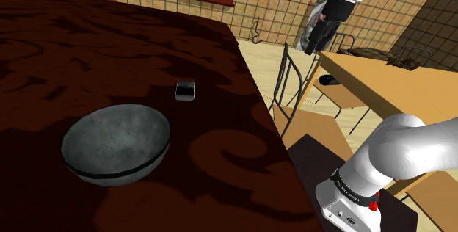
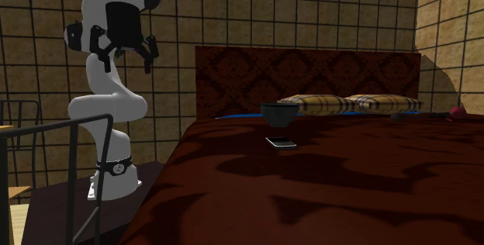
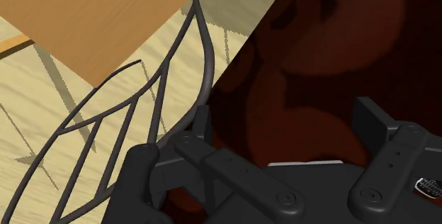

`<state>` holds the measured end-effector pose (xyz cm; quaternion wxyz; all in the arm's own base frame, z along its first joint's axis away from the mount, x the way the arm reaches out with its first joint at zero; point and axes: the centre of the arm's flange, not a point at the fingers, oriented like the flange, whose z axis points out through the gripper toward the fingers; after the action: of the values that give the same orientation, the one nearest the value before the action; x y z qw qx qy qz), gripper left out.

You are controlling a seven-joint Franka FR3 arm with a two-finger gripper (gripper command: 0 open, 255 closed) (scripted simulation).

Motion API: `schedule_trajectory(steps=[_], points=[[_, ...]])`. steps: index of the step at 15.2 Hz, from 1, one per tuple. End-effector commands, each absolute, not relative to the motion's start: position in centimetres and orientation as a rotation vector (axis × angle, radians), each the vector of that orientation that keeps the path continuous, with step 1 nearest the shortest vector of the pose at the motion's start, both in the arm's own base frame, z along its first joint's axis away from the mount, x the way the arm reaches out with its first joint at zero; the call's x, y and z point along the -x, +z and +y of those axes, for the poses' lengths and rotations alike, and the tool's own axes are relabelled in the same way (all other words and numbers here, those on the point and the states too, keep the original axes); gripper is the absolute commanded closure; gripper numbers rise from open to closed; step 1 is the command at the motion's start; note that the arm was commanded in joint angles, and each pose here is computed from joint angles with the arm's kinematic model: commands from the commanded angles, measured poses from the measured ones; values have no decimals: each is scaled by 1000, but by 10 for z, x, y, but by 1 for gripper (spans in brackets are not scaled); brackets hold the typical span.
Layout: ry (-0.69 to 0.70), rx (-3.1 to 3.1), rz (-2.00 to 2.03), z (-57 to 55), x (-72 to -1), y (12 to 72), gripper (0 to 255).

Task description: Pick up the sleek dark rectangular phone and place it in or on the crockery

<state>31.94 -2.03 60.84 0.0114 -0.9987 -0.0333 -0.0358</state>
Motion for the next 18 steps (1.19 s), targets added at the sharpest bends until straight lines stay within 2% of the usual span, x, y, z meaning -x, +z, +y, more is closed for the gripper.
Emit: schedule_trajectory(steps=[1, 18], points=[[-112, 3115, -104, -20, -319, 608, 0], [-68, 3146, 305, 176, -417, 533, 0]])
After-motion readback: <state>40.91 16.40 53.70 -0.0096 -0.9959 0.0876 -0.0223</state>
